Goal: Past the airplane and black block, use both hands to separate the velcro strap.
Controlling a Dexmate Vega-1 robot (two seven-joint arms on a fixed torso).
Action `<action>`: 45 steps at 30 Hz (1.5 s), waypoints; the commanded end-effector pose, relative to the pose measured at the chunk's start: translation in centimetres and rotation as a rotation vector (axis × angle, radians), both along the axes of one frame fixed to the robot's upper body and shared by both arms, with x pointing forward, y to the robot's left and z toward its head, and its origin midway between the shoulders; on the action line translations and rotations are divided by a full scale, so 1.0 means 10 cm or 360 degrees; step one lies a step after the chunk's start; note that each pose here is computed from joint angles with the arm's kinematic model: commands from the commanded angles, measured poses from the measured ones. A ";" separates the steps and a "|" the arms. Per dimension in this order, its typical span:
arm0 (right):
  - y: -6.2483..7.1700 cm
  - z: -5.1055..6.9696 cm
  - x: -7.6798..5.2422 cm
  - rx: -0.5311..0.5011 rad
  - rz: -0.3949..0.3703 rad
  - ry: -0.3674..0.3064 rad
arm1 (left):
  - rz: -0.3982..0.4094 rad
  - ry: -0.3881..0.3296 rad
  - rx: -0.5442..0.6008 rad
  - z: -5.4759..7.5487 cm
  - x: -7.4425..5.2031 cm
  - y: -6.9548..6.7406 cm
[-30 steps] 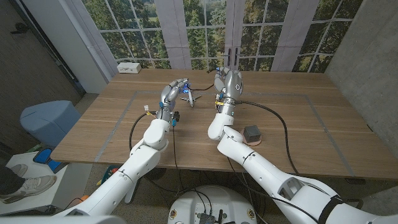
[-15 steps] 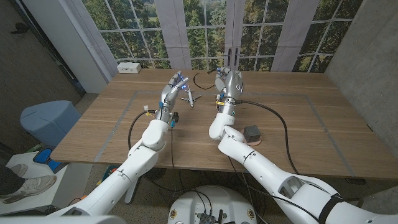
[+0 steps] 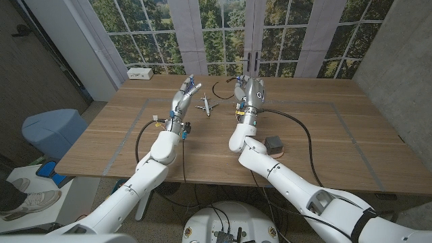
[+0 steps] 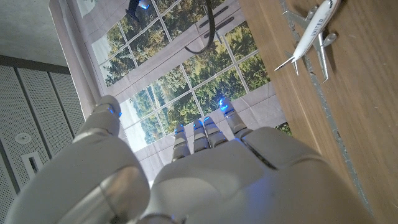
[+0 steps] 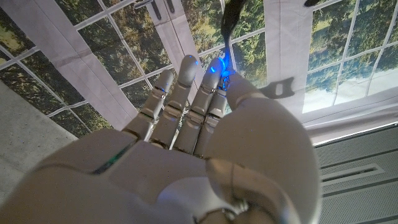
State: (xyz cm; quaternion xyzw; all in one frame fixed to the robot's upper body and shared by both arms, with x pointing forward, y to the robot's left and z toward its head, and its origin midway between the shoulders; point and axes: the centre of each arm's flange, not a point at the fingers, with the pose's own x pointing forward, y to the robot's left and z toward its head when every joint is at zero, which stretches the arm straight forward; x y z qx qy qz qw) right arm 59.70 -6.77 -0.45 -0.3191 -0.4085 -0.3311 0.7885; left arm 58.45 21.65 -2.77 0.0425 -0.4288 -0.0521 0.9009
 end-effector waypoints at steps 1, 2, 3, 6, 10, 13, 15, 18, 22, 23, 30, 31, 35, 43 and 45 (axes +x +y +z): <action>-0.04 -0.05 0.00 -0.0094 -0.0078 0.0194 | -0.0122 -0.0073 -0.0079 0.01 0.01 0.11; -0.04 -0.05 0.00 -0.0099 -0.0088 0.0216 | -0.0130 -0.0078 -0.0084 0.01 0.01 0.12; -0.05 -0.05 0.00 -0.0110 -0.0093 0.0244 | -0.0135 -0.0082 -0.0096 0.01 0.01 0.13; -0.06 -0.04 0.01 -0.0132 -0.0124 0.0332 | -0.0152 -0.0096 -0.0114 0.01 0.01 0.15; -0.08 -0.02 0.02 -0.0158 -0.0161 0.0436 | -0.0156 -0.0116 -0.0135 0.02 -0.01 0.17; -0.10 -0.02 0.03 -0.0180 -0.0185 0.0506 | -0.0156 -0.0124 -0.0148 0.01 -0.01 0.20; -0.10 -0.01 0.04 -0.0196 -0.0199 0.0572 | -0.0158 -0.0128 -0.0158 0.01 -0.02 0.21; -0.12 0.00 0.05 -0.0214 -0.0218 0.0643 | -0.0164 -0.0131 -0.0171 0.00 -0.02 0.21; -0.13 0.01 0.05 -0.0235 -0.0245 0.0718 | -0.0168 -0.0134 -0.0190 -0.01 -0.04 0.22; -0.13 0.01 0.06 -0.0233 -0.0254 0.0736 | -0.0169 -0.0135 -0.0193 -0.01 -0.04 0.22; -0.16 0.00 0.07 -0.0272 -0.0302 0.0861 | -0.0150 -0.0132 -0.0227 -0.03 -0.07 0.22; -0.17 -0.01 0.07 -0.0279 -0.0310 0.0874 | -0.0150 -0.0128 -0.0228 -0.03 -0.07 0.22; -0.18 -0.02 0.07 -0.0290 -0.0341 0.0932 | -0.0142 -0.0120 -0.0230 -0.04 -0.09 0.22; -0.22 -0.04 0.07 -0.0299 -0.0398 0.1008 | -0.0146 -0.0120 -0.0221 -0.05 -0.13 0.21; -0.22 -0.04 0.07 -0.0280 -0.0415 0.1037 | -0.0150 -0.0122 -0.0221 -0.05 -0.14 0.21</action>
